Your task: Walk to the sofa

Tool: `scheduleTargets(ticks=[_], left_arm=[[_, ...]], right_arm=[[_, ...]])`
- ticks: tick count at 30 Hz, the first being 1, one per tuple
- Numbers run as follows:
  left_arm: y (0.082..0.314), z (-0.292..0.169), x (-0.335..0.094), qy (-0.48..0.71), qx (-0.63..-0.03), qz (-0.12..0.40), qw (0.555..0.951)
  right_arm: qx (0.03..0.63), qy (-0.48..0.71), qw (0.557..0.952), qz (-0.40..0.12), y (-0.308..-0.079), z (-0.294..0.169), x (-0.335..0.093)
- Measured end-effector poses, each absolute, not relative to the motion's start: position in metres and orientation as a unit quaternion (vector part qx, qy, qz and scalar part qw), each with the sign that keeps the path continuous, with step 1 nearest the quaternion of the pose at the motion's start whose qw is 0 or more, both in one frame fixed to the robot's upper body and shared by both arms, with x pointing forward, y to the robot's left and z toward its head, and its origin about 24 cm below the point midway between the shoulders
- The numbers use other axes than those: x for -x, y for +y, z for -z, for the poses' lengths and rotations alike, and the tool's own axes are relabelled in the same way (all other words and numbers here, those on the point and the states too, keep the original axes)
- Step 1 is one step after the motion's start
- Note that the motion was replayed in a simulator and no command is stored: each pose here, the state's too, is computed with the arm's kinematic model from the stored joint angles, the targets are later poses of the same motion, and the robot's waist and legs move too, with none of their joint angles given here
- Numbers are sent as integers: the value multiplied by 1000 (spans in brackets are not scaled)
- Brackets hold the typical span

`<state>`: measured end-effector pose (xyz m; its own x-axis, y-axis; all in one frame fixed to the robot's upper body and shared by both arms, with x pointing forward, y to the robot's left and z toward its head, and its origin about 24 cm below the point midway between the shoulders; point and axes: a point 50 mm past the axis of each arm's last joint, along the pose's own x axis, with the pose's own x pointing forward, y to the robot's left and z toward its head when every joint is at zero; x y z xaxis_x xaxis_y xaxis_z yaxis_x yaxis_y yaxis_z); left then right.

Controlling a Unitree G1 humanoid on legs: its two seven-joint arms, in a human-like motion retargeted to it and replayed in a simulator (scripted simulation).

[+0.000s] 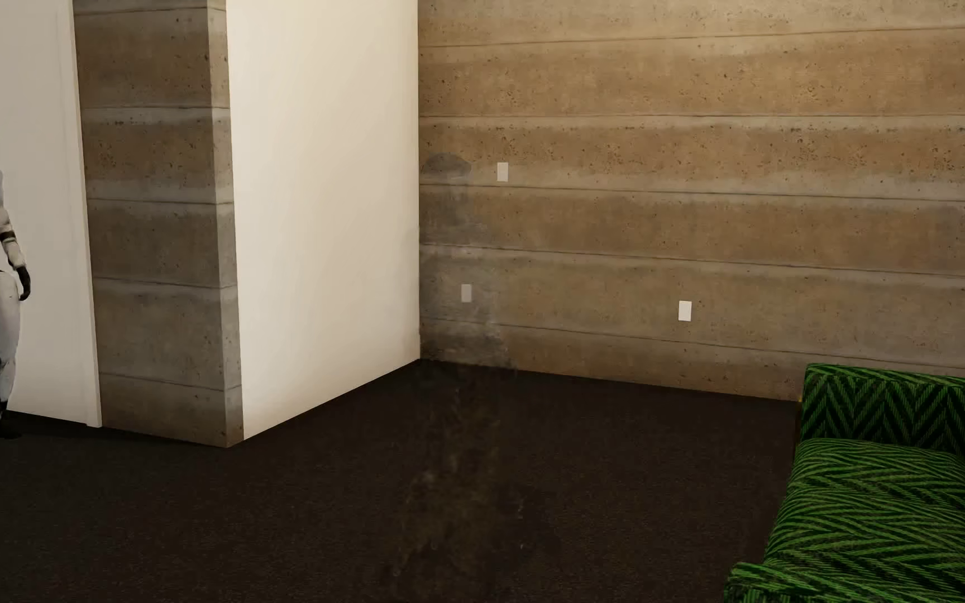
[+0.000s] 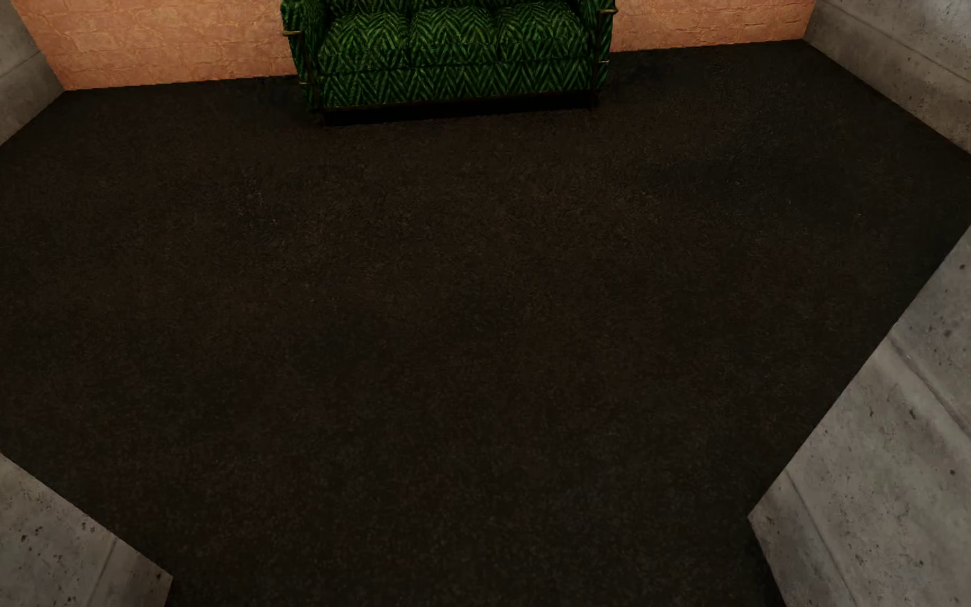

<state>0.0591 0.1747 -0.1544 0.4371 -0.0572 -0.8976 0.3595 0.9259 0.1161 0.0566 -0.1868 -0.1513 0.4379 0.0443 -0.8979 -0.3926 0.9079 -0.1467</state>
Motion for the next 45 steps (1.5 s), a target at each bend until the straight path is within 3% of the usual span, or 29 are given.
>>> scheduleTargets(ticks=[19, 23, 27, 31, 35, 38, 42, 45], left_arm=[[177, 154, -62, 514, -151, 125, 835], [178, 152, -52, 518, -137, 110, 837], [188, 157, -32, 550, -132, 89, 820], [192, 152, -38, 533, -130, 78, 832], [187, 155, -46, 532, -120, 72, 835], [191, 157, -25, 558, -111, 56, 820], [206, 161, 12, 610, -108, 27, 785], [220, 162, 33, 646, -100, -12, 757]], right_arm=[[172, 510, 832, -135, -186, 151, -59], [160, 519, 828, -140, -179, 152, -48], [154, 530, 825, -121, -185, 153, -41], [164, 535, 820, -121, -192, 154, -40], [170, 505, 839, -111, -196, 148, -66], [151, 436, 882, -95, -186, 132, -108], [135, 262, 950, -100, -165, 74, -185], [121, 170, 972, -107, -149, 36, -218]])
